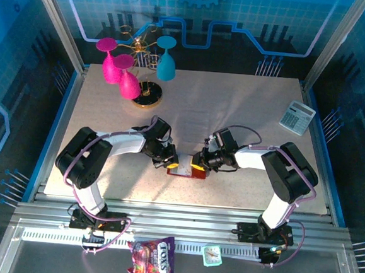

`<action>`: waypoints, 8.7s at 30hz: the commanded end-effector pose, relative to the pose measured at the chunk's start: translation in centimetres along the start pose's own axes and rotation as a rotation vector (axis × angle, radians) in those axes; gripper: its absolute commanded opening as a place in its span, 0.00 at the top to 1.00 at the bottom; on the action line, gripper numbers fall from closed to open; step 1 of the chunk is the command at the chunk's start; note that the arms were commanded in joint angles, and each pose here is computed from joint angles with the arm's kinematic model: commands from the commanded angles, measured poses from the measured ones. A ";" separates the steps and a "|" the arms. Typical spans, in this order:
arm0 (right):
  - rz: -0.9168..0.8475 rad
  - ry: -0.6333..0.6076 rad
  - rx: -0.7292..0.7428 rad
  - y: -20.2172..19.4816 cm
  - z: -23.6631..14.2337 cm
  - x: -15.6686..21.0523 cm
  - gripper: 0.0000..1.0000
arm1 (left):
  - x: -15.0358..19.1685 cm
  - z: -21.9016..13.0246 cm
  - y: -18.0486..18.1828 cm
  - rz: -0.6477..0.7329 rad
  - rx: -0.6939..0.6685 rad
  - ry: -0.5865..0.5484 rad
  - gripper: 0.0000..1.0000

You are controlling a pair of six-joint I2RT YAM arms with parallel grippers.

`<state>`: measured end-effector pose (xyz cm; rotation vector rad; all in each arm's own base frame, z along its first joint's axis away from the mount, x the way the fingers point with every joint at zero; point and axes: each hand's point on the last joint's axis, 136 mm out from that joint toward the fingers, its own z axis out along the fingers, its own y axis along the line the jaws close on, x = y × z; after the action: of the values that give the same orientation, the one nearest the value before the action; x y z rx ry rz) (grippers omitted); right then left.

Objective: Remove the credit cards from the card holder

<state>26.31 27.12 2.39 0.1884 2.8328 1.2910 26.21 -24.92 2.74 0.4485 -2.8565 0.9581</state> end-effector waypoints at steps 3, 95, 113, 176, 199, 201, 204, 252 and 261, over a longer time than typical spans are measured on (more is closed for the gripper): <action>0.031 0.018 -0.014 -0.7 0.2 0.2 0.80 | 0.5 0.7 1.4 -0.005 -0.054 0.023 0.93; -0.028 0.035 0.090 -1.7 -4.4 -0.2 0.96 | 0.7 0.7 1.7 -0.018 -0.047 0.013 0.95; 0.016 0.033 -0.061 0.8 -2.9 -0.3 0.88 | 0.6 0.6 1.1 -0.014 -0.023 0.008 0.94; -1.283 0.279 0.456 6.0 -10.3 -5.9 1.00 | -3.8 -9.6 -2.4 0.041 0.198 -0.412 0.81; -1.589 0.488 0.600 7.0 -8.5 -11.8 1.00 | -3.1 -12.8 -1.7 0.017 0.217 -0.527 0.81; -1.595 0.489 0.592 7.3 -8.3 -12.2 1.00 | -3.1 -12.8 -1.8 0.012 0.225 -0.529 0.81; -1.595 0.503 0.583 7.5 -8.0 -12.6 1.00 | -3.2 -12.9 -1.9 0.010 0.227 -0.533 0.81; -1.441 0.665 0.434 3.8 -4.6 -11.6 0.80 | -3.5 -10.9 -1.7 -0.046 0.270 -0.477 0.81; -1.446 0.563 0.522 4.7 -5.7 -12.8 0.78 | -3.6 -10.5 -1.8 -0.045 0.271 -0.464 0.81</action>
<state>38.34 24.78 7.29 -2.0651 2.3431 0.3035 30.13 -18.88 11.63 0.8585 -3.1224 1.3828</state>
